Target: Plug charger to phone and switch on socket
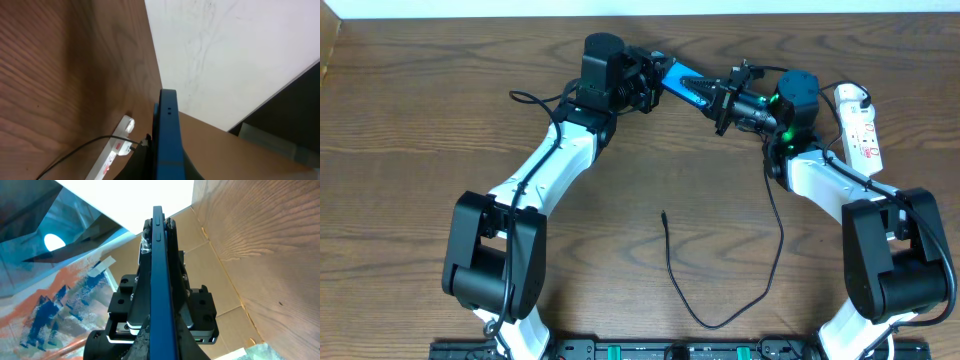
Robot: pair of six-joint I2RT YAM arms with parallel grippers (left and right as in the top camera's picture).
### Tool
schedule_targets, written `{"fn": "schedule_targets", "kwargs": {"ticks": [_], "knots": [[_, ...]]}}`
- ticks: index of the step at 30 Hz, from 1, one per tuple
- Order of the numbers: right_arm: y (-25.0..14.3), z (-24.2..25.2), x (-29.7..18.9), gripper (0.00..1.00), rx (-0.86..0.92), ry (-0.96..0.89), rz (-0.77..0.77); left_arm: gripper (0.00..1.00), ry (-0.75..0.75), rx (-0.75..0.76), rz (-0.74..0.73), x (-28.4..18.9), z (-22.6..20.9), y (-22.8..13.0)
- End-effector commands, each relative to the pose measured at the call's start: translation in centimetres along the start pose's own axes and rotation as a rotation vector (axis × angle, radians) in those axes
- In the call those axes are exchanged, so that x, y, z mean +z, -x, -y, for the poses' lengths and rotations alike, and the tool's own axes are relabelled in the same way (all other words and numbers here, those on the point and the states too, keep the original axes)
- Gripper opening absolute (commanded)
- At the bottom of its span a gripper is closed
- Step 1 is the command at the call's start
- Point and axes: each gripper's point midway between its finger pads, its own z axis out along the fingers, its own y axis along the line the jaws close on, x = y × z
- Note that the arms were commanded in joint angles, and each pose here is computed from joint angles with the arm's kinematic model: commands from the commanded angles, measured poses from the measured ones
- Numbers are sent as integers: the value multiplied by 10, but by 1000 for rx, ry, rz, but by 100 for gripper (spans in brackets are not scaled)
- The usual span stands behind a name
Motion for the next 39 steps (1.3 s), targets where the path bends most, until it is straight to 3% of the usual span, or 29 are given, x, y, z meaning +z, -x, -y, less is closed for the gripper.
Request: {"fn": "schedule_targets", "kwargs": {"ticks": [1, 4, 5, 6, 7, 8, 18, 22, 30, 35, 39], "knots": [[-34, 0, 10, 1, -70, -29, -137, 7, -1, -13, -3, 2, 0, -1], [-33, -1, 9, 3, -70, -28, -136, 8, 0, -13, -3, 2, 0, -1], [-34, -1, 9, 10, -70, -28, -137, 8, 0, -13, -3, 2, 0, -1], [-34, 0, 9, 28, -70, -29, -138, 7, -1, -13, -3, 2, 0, -1], [-34, 0, 9, 52, -75, -30, -141, 7, -1, -13, -2, 2, 0, 0], [-36, 1, 8, 99, -86, -34, -154, 7, -1, -13, -2, 2, 0, 0], [-27, -3, -21, 99, -181, -53, -227, 7, -3, 21, -12, -12, 2, 27], [-19, -6, -41, 99, -244, -55, -256, 7, -23, 121, -111, -30, 4, 40], [-26, -2, -61, 99, -471, -48, -369, 7, -150, 439, -487, -93, -5, 34], [-43, 6, -49, 99, -507, -51, -424, 7, -231, 489, -584, -131, -16, 43], [-63, 18, -28, 99, -527, -59, -460, 7, -210, 406, -548, -148, -26, 62]]}}
